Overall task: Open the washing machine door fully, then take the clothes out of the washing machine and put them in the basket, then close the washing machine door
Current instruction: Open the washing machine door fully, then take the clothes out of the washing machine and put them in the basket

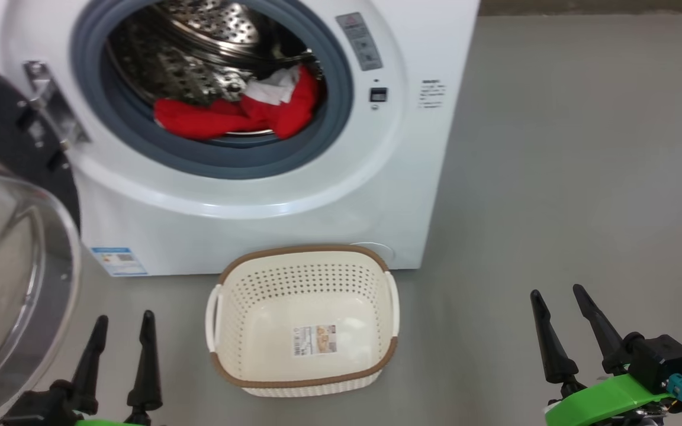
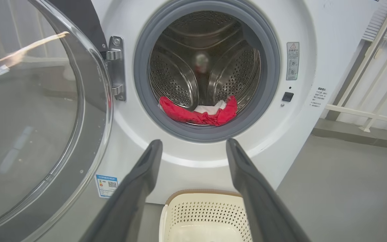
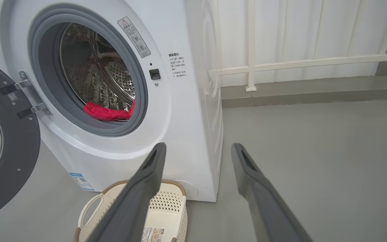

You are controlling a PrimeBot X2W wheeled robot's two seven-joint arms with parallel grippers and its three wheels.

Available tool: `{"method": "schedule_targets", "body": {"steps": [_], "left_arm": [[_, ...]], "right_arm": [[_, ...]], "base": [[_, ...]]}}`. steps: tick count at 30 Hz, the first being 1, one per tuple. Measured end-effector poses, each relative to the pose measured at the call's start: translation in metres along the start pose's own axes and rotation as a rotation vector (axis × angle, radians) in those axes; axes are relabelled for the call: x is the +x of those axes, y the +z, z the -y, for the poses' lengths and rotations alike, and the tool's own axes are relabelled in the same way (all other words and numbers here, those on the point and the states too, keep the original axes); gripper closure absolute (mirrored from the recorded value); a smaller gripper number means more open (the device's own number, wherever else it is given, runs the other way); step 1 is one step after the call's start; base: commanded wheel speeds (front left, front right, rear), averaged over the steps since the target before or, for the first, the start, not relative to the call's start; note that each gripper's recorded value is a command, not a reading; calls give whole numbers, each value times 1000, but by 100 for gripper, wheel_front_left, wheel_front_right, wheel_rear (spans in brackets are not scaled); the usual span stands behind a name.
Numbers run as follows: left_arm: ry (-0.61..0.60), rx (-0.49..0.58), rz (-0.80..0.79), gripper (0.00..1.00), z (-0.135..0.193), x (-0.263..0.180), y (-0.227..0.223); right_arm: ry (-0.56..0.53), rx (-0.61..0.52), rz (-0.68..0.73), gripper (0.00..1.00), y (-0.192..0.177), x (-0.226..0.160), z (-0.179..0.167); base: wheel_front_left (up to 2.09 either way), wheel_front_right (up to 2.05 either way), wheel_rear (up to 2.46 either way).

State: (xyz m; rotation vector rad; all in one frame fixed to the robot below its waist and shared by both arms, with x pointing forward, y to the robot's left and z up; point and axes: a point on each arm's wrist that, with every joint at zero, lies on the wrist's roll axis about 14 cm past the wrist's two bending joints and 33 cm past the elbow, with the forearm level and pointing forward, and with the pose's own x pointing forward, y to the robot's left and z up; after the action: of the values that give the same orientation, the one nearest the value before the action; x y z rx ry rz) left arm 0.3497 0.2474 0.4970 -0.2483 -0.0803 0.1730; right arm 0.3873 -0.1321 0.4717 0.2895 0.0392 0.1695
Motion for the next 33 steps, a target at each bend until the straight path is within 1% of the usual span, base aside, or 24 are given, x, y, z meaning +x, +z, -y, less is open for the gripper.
{"method": "schedule_targets", "body": {"steps": [9,17,33], "left_arm": [[-126,-19,-56,0,44,12,-21],[-206,-26,-82,0,71,18,-31],[-215,-21,-81,0,70,15,-29]], "right_arm": [[-125,-4,25,0,9,-20,39],[-193,-9,48,0,16,-32,60],[-182,-5,48,0,16,-27,56]], "base": [[0,0,0],[0,0,0],[0,0,0]]}}
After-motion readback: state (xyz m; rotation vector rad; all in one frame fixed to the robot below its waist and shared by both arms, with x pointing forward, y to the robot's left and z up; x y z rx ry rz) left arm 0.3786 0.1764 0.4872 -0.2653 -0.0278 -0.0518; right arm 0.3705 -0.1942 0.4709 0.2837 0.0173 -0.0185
